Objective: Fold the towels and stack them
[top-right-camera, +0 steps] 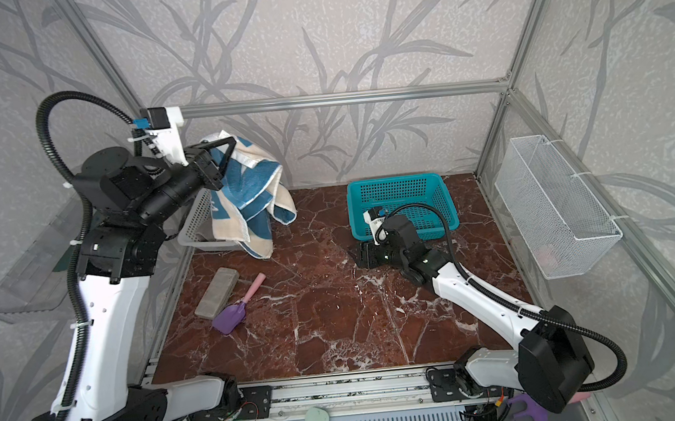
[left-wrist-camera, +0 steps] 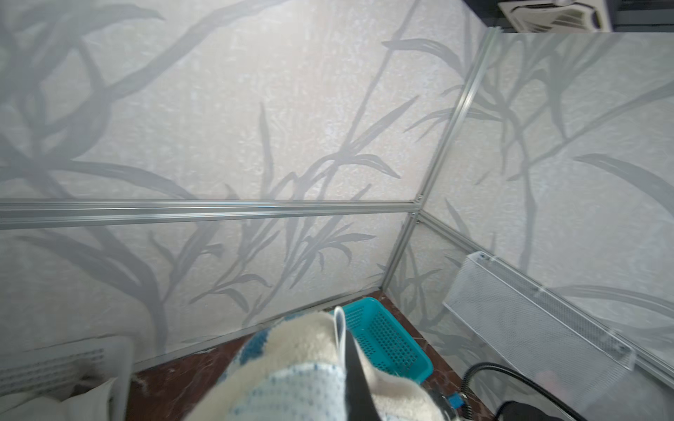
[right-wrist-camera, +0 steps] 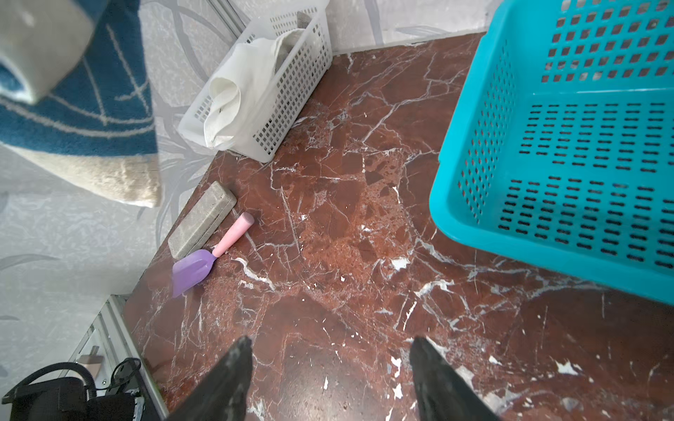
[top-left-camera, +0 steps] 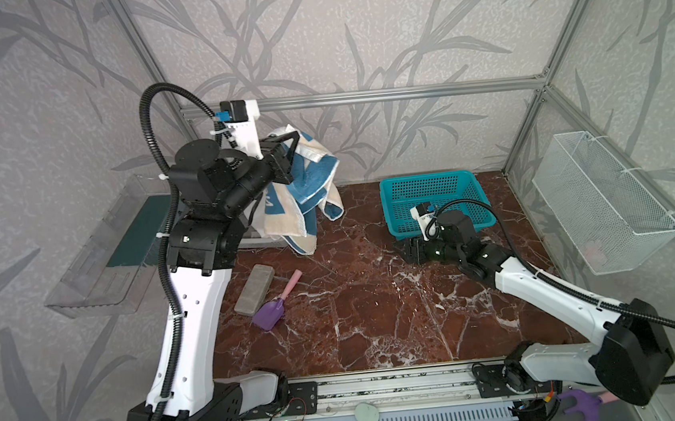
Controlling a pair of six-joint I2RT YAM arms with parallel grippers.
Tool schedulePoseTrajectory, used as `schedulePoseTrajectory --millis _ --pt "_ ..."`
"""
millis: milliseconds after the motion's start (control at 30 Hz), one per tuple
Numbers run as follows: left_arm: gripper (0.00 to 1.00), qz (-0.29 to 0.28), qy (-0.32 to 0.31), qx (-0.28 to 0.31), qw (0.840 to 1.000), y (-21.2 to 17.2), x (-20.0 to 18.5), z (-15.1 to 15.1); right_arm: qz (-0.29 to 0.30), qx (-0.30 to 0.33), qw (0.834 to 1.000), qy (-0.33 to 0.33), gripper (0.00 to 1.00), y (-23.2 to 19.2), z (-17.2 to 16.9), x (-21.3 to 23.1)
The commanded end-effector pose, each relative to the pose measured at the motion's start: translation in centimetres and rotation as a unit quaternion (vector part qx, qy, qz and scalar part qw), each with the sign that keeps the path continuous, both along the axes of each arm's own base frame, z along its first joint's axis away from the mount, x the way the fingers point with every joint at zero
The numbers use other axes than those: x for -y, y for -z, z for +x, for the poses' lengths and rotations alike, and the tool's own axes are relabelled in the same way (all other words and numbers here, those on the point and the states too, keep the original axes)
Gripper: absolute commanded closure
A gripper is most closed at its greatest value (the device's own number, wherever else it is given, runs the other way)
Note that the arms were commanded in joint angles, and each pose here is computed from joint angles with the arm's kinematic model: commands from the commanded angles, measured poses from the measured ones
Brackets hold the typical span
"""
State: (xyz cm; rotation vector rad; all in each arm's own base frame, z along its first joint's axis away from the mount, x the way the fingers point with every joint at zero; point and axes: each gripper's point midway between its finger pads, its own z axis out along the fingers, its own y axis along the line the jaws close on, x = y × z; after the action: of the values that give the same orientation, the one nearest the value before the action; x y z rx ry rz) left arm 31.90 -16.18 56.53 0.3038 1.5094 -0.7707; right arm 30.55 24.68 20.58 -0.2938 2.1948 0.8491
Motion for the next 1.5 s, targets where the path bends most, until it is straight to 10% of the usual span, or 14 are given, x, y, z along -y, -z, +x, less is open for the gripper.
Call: schedulePoseTrajectory --millis 0,167,333,467,667,1033,1467 --pt "1.00 -0.041 0.109 0.032 0.993 -1.4 4.6 -5.0 0.002 -0.037 0.999 0.013 0.33 2.5 -1.8 1.2" --pt "1.00 -0.046 0.184 0.014 0.982 1.4 9.3 -8.3 -0.031 -0.058 0.996 0.054 0.34 6.5 -3.8 4.3" --pt "1.00 -0.012 0.150 -0.059 0.987 8.8 10.7 -5.3 -0.052 -0.071 0.991 0.105 0.38 9.1 -2.6 7.6" --pt "0.54 0.047 0.030 -0.166 0.985 20.2 8.3 -1.1 -0.023 -0.086 0.988 0.123 0.40 10.6 0.5 8.5" --pt "0.37 0.086 -0.036 -0.308 0.947 30.4 3.2 -1.3 -0.008 -0.099 0.987 0.126 0.43 11.3 5.1 8.1" --pt "0.32 0.139 -0.095 -0.326 0.930 34.9 -1.6 -3.8 0.002 -0.085 0.983 0.164 0.43 11.6 11.3 10.9" --pt "0.45 0.133 -0.072 -0.448 0.881 45.5 0.5 -2.9 -0.142 0.009 0.988 0.068 0.43 6.8 1.4 6.0"
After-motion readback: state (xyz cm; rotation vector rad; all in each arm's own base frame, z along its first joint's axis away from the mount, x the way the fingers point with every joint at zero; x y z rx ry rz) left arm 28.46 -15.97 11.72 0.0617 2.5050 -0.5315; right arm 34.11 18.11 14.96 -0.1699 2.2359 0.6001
